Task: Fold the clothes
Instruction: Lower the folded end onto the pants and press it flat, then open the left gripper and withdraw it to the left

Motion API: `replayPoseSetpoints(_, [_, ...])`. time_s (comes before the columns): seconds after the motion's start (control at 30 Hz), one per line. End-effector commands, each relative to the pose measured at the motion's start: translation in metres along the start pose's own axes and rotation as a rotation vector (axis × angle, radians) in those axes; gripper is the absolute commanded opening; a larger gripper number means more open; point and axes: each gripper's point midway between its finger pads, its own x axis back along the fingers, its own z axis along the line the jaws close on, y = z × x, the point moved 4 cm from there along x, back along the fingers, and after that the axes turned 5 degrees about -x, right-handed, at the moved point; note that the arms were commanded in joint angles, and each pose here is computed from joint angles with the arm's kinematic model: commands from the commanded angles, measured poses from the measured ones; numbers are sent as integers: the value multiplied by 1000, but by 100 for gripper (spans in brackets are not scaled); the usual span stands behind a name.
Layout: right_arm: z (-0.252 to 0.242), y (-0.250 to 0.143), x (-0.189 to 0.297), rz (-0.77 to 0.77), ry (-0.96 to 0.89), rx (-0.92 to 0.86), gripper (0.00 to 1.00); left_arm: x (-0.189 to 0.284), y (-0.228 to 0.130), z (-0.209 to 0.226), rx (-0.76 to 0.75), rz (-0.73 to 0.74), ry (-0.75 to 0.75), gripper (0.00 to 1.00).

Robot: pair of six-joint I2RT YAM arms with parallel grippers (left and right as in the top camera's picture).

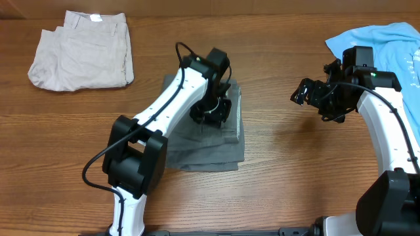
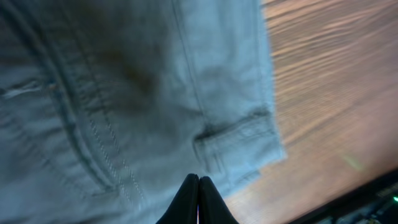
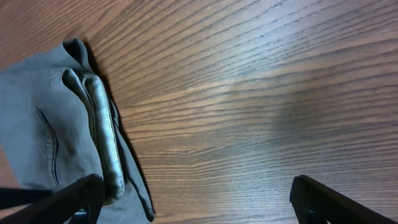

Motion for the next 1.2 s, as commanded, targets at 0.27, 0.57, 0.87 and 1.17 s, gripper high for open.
replayPoseSetpoints(0.27, [0, 1, 2, -10, 0, 1, 100, -65, -29, -11, -17, 86, -100, 4])
replayPoseSetpoints(0.57, [0, 1, 2, -10, 0, 1, 100, -18, -12, -26, -89, 19, -117, 4])
replayPoseSetpoints(0.87, [0, 1, 2, -10, 0, 1, 100, 76, -1, -6, -105, -188, -125, 100])
replayPoseSetpoints(1.17, [0, 1, 2, -9, 0, 0, 100, 118, -16, 111, 131, -271, -101, 100])
